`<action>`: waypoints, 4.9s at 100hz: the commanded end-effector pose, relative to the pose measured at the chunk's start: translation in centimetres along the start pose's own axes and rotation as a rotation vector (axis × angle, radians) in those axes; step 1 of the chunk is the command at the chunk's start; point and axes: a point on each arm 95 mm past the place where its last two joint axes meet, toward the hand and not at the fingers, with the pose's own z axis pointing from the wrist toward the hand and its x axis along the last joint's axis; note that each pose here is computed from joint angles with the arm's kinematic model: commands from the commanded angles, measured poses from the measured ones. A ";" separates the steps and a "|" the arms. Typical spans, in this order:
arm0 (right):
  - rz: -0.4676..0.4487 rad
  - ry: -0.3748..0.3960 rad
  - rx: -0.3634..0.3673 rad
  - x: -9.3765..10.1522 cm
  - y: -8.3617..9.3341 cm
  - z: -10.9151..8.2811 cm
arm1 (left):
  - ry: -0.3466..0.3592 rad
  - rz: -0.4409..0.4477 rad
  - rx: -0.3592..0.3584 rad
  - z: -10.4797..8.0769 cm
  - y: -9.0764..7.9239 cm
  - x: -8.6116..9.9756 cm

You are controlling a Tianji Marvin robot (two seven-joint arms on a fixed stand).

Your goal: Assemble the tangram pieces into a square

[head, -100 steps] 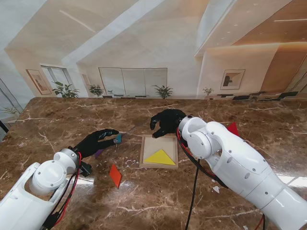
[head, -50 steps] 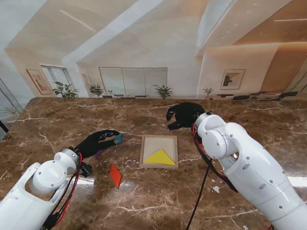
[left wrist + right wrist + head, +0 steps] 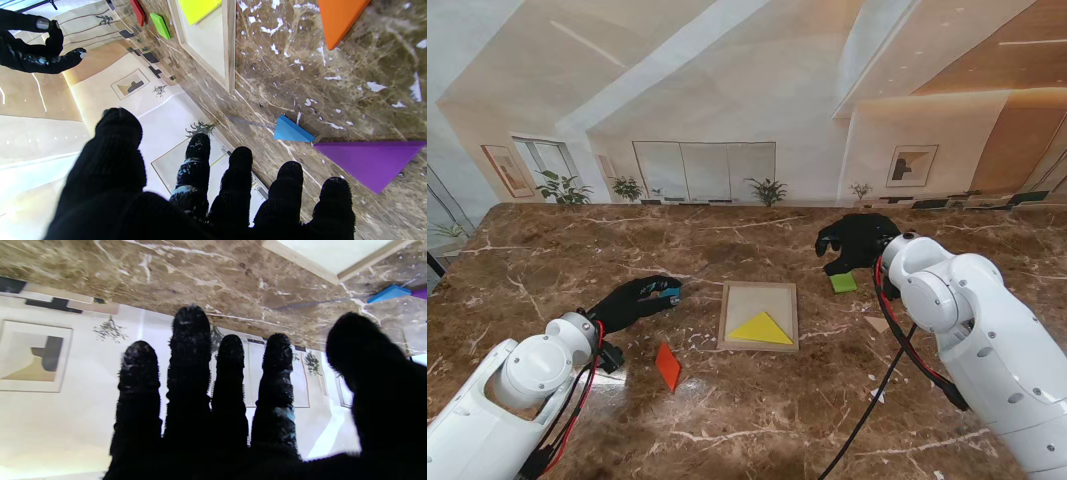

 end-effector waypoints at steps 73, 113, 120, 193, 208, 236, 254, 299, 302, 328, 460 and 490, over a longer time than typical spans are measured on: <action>-0.028 -0.198 0.072 -6.4 -3.1 1.0 | -0.031 -0.023 -0.038 1.1 0.6 0.2; 0.007 -0.328 0.080 -8.7 -5.3 1.5 | -0.046 -0.047 -0.028 1.8 0.2 0.0; 0.008 -0.343 0.090 -9.0 -5.9 1.5 | -0.050 -0.050 -0.029 1.7 0.3 -0.1; 0.031 -0.492 0.138 -11.8 -9.9 1.7 | -0.105 -0.036 -0.022 1.0 0.0 -0.1; 0.037 -0.512 0.167 -12.3 -10.8 1.3 | -0.116 -0.033 -0.021 0.8 0.0 -0.2; 0.056 -0.537 0.206 -13.1 -11.9 1.8 | -0.131 -0.019 -0.021 0.4 -0.3 0.0; 0.069 -0.554 0.221 -13.6 -12.6 2.1 | -0.133 -0.011 -0.013 0.2 -0.3 0.2; 0.106 -0.608 0.286 -13.9 -15.0 2.3 | -0.157 -0.011 -0.027 -0.1 -0.2 0.3; 0.104 -0.609 0.285 -13.9 -15.0 2.3 | -0.160 -0.011 -0.028 -0.1 -0.1 0.3; 0.105 -0.616 0.287 -13.8 -14.7 2.3 | -0.172 -0.015 -0.038 0.0 0.0 0.3; 0.070 -0.610 0.362 -12.9 -18.8 3.7 | -0.190 -0.035 -0.039 -0.1 0.2 0.5; 0.066 -0.608 0.385 -12.0 -19.6 3.6 | -0.190 -0.037 -0.032 -0.3 0.0 0.4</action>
